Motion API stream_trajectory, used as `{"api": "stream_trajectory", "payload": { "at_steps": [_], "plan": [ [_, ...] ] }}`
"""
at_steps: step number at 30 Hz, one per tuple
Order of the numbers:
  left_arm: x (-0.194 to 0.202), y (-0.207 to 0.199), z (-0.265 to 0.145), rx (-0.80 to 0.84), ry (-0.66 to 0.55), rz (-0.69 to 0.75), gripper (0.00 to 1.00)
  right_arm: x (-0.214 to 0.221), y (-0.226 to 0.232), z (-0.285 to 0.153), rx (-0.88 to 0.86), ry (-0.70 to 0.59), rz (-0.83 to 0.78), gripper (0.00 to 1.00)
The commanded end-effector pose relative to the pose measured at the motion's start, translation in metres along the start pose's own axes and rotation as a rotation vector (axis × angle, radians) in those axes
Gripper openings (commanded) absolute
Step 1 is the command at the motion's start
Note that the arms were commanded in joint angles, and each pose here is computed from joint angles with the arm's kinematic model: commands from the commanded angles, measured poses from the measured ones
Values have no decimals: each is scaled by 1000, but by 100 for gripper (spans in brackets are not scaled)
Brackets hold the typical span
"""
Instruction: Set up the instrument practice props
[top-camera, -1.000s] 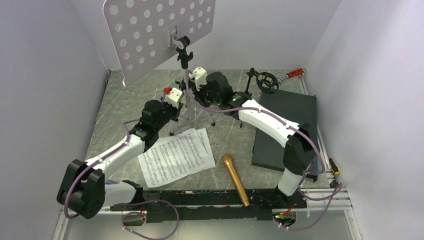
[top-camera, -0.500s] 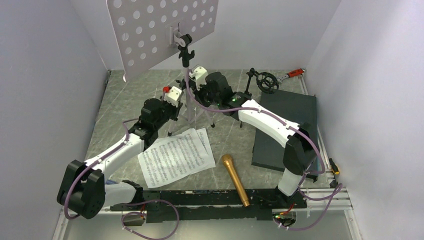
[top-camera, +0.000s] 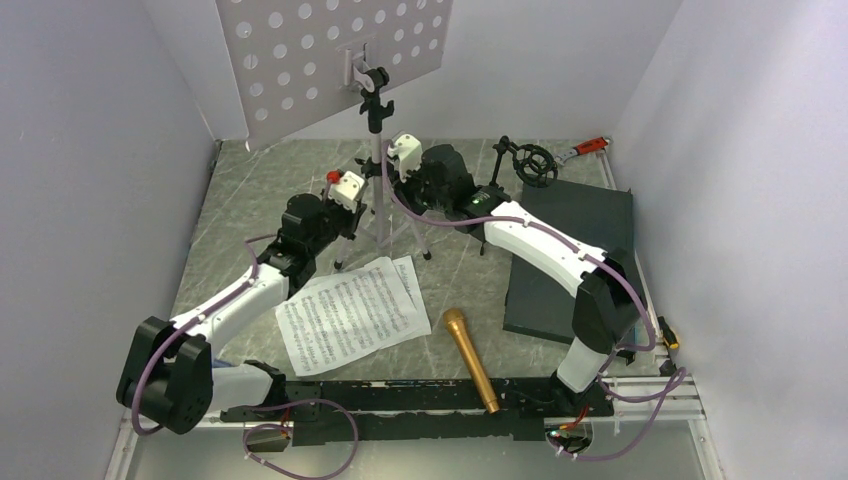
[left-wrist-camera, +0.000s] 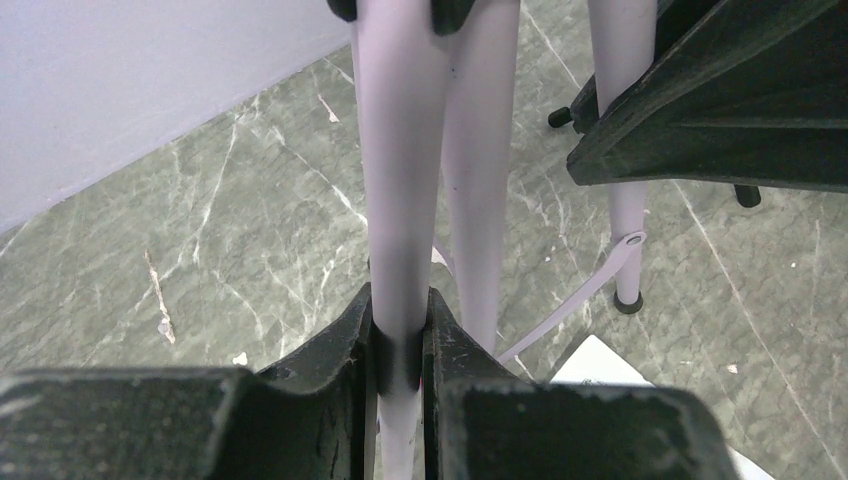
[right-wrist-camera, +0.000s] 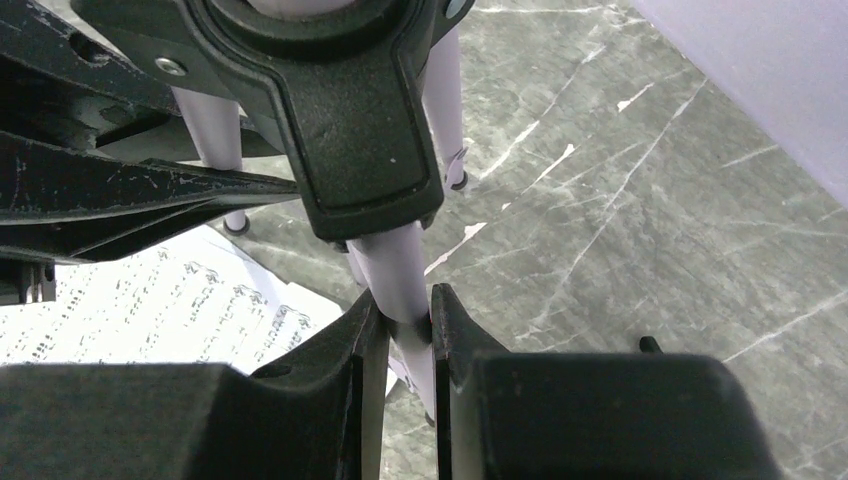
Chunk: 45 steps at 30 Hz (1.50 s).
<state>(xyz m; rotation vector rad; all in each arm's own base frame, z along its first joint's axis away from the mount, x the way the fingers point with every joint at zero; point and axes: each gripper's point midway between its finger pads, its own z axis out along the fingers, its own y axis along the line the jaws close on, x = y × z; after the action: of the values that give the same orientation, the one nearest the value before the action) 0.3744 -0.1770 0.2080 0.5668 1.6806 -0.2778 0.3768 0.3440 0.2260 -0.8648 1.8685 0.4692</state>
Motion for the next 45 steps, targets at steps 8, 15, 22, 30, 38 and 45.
{"api": "stream_trajectory", "payload": {
  "at_steps": [8,15,22,30,38,45],
  "plan": [
    [42,68,-22,-277,100,-32,3,66,-21,-13,-42,173,71,21],
    [49,55,-25,-229,95,-55,2,63,-9,-2,-114,134,91,38],
    [45,43,-21,-169,95,-21,3,67,-2,7,-154,92,83,68],
    [41,38,-19,-153,93,-6,3,62,14,21,-252,-22,34,82],
    [41,34,-18,-139,92,-6,3,58,24,59,-327,-59,41,75],
    [40,35,-18,-147,90,-4,3,57,26,78,-290,-87,52,46]
  ]
}}
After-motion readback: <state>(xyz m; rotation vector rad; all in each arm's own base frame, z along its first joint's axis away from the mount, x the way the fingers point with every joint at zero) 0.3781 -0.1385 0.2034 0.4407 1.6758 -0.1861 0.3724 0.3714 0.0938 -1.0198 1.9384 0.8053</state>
